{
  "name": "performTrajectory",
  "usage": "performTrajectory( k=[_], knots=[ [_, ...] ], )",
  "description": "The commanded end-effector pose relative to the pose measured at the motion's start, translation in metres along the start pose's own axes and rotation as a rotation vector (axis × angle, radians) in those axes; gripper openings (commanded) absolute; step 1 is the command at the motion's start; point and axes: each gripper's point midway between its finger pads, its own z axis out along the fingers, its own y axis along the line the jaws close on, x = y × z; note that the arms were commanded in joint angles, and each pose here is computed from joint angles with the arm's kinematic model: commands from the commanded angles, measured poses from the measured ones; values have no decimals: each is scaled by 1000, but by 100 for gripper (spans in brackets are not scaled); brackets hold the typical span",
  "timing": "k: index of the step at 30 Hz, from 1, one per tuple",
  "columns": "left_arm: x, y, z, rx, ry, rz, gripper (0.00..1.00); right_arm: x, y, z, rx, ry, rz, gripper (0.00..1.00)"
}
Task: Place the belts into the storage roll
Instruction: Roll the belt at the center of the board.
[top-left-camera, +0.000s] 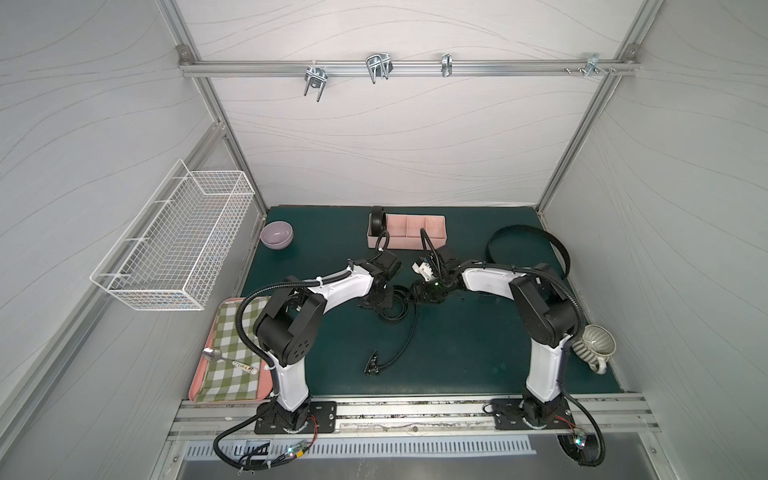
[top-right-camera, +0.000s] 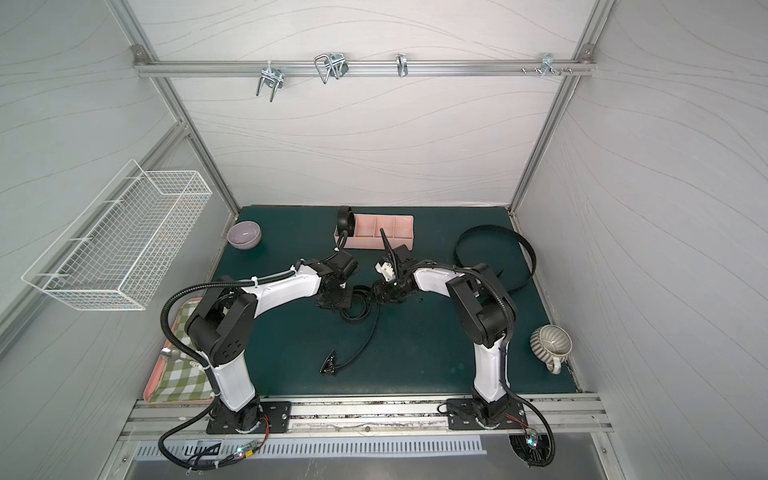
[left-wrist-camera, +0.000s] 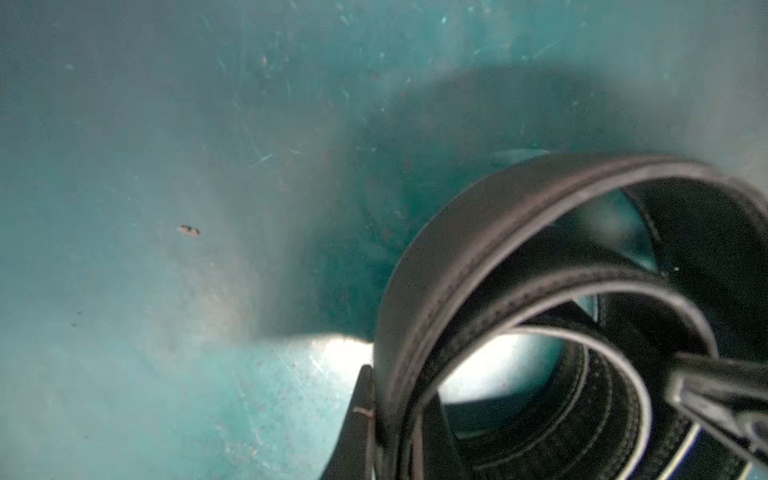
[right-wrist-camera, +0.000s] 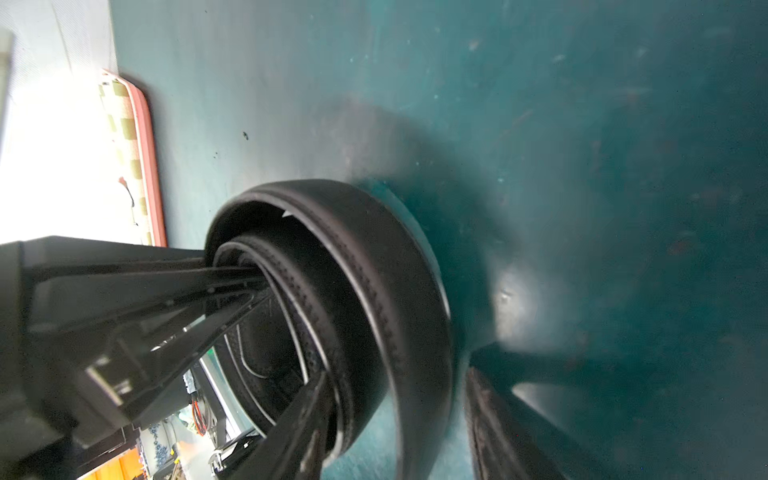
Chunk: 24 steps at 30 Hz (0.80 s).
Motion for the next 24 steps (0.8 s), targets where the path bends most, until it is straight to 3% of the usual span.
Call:
performTrajectory(
  k=[1, 7, 14, 18, 20, 24],
  knots=[
    [15, 15, 12, -40, 49, 7, 0, -3, -7, -11, -3, -34, 18, 55],
    [16, 16, 12, -41, 57, 21, 0, -4, -9, -12, -7, -34, 18, 57],
    [13, 17, 10, -60, 62, 43, 0, -1, -29, -7, 171, 13, -5, 49],
    [14, 21, 11, -82, 72, 64, 0, 3, -26, 1, 304, 50, -130, 40],
    [15, 24, 12, -98, 79, 73, 0, 6, -25, 4, 386, 72, -201, 30],
    [16, 29, 13, -126, 76, 80, 0, 9, -33, 2, 454, 75, -182, 12]
  ],
)
